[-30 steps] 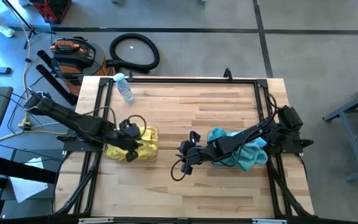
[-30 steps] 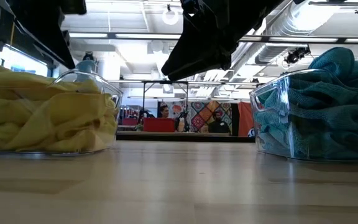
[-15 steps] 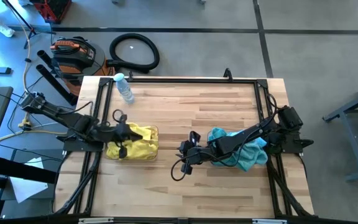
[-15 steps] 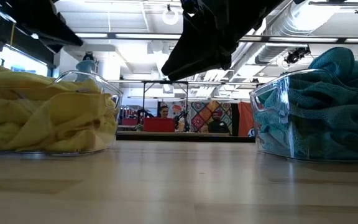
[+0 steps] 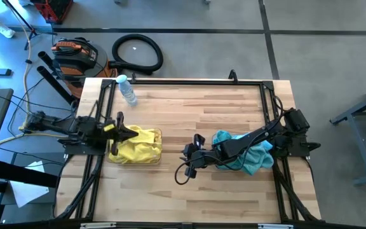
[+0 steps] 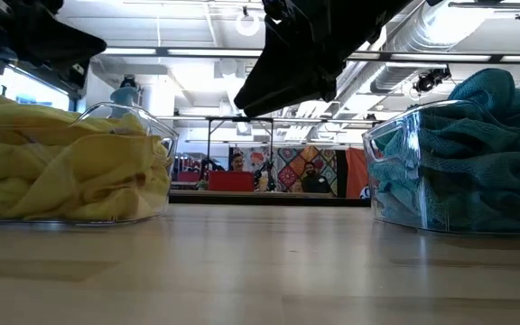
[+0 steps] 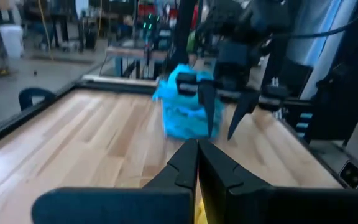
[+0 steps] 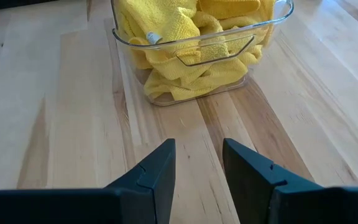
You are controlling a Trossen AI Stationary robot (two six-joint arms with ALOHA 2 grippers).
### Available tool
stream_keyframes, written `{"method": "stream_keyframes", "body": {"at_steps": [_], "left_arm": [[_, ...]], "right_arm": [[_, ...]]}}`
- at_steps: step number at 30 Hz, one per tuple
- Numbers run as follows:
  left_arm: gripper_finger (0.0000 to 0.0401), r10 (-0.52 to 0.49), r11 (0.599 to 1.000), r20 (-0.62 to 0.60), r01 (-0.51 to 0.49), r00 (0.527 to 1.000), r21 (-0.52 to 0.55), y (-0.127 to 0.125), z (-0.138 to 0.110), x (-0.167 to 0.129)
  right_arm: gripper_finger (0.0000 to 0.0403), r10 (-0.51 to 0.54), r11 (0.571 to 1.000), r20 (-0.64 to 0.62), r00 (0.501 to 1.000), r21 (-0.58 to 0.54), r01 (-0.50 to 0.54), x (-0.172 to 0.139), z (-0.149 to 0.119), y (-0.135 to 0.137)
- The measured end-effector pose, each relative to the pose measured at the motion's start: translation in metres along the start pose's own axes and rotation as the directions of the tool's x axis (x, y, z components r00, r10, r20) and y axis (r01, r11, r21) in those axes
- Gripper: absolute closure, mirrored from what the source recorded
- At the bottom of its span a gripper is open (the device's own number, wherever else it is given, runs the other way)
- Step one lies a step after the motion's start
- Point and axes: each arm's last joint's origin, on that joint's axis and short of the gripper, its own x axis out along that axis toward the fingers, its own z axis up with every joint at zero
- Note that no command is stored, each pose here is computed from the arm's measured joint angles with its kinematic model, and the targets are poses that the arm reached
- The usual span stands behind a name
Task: Sort microfiber towel by color & place in baskets
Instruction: Return to Home Position
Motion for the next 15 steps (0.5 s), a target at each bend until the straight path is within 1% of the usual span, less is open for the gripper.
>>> {"method": "stream_keyframes", "body": {"at_steps": [4, 7, 9, 12, 15], "left_arm": [[0.0401, -0.04, 0.999, 0.082, 0.038, 0.996, 0.024, 0.003, -0.008, -0.007], [0.0401, -0.048, 0.997, 0.078, 0.044, 0.996, 0.058, 0.003, -0.015, -0.004], [0.0401, -0.05, 0.997, 0.122, 0.042, 0.991, 0.062, 0.004, -0.016, -0.001], [0.0401, -0.065, 0.995, 0.129, 0.055, 0.99, 0.079, 0.006, -0.03, 0.003], [0.0401, -0.047, 0.997, 0.135, 0.038, 0.99, 0.068, 0.008, -0.028, 0.003]], "right_arm": [[0.0274, -0.002, 1.0, 0.0, 1.0, 0.0, 0.002, 0.0, 0.0, 0.0], [0.0274, -0.003, 1.0, -0.001, 1.0, 0.0, 0.003, 0.0, 0.0, 0.0], [0.0274, -0.003, 1.0, -0.001, 1.0, -0.001, 0.003, 0.0, 0.0, 0.0], [0.0274, -0.003, 1.0, -0.002, 1.0, 0.006, 0.003, 0.0, 0.0, 0.0], [0.0274, -0.004, 1.0, -0.004, 1.0, 0.005, 0.004, 0.0, -0.001, 0.0]]}}
